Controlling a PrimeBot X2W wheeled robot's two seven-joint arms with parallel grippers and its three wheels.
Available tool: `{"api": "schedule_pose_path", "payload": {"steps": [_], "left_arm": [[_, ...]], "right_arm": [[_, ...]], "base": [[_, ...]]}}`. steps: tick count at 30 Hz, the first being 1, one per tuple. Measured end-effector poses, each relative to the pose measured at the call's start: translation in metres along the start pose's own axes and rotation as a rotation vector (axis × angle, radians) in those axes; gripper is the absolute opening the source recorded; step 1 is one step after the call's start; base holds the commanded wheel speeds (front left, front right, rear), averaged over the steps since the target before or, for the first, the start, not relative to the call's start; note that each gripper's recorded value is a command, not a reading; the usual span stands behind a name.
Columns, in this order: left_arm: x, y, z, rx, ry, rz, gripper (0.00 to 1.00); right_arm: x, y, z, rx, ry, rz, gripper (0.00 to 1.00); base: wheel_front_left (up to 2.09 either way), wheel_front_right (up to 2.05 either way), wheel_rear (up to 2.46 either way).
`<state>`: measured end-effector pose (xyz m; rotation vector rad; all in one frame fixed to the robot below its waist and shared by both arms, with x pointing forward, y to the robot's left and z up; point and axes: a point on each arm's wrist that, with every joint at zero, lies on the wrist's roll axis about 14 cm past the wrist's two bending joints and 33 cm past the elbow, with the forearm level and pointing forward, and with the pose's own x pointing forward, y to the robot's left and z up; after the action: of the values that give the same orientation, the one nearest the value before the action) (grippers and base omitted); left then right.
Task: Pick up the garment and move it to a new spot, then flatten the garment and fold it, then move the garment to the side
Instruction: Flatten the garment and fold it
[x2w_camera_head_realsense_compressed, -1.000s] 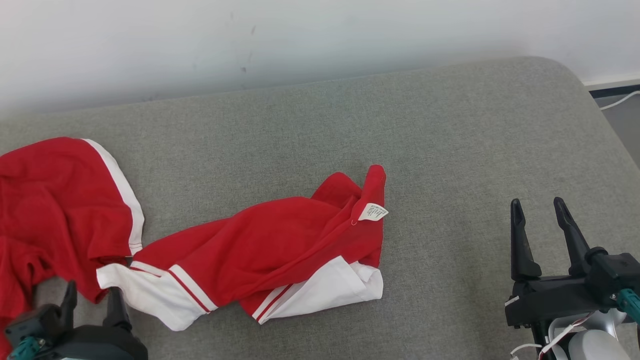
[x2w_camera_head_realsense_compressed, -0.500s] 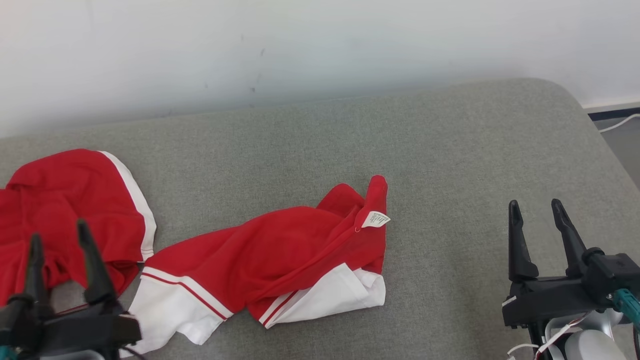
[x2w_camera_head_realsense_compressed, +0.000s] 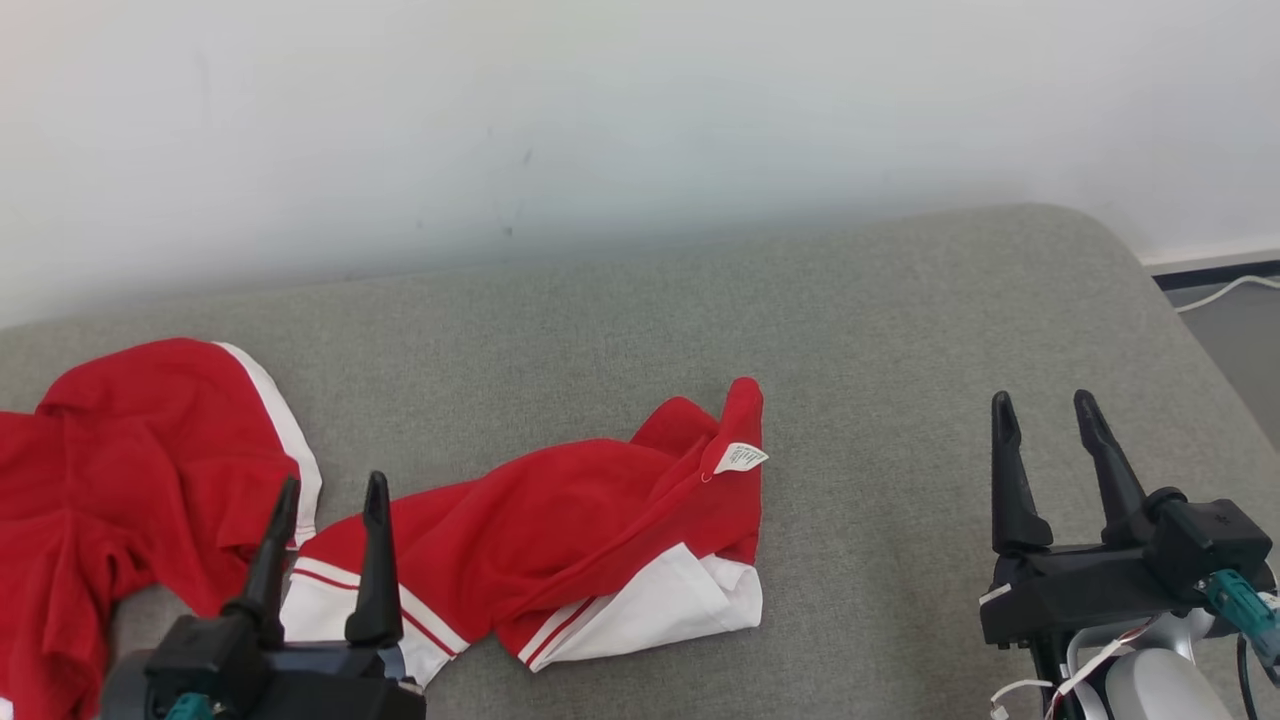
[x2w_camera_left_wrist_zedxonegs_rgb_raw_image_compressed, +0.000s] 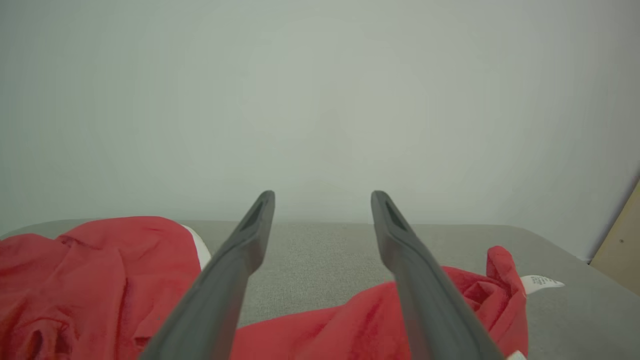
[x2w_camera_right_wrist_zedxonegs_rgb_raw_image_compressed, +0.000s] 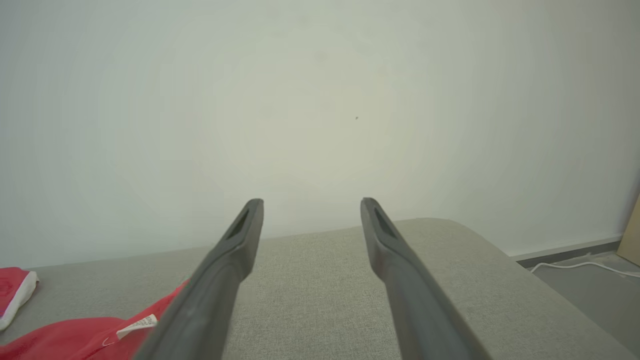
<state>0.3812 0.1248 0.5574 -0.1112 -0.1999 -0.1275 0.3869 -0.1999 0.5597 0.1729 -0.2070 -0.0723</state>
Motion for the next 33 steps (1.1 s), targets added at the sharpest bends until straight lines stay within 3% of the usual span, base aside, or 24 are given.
{"api": "schedule_pose_path", "payload": {"steps": [5, 16, 27, 33], "left_arm": [[-0.01, -0.009, -0.008, -0.01, 0.03, -0.039, 1.0], [-0.03, 0.009, -0.043, -0.042, 0.199, 0.004, 1.0], [-0.03, 0.011, -0.045, -0.051, 0.239, 0.013, 1.0], [-0.072, 0.014, -0.102, -0.165, 0.515, 0.059, 1.0]], "right_arm": [[-0.004, 0.002, 0.005, 0.009, -0.011, 0.011, 1.0], [-0.01, 0.0, -0.008, -0.007, 0.048, 0.015, 1.0], [-0.012, 0.002, -0.021, -0.01, 0.106, 0.02, 1.0], [-0.01, 0.002, -0.025, -0.017, 0.123, 0.021, 1.0]], "base": [[0.0, 0.0, 0.0], [0.0, 0.0, 0.0], [0.0, 0.0, 0.0], [0.0, 0.0, 0.0]]}}
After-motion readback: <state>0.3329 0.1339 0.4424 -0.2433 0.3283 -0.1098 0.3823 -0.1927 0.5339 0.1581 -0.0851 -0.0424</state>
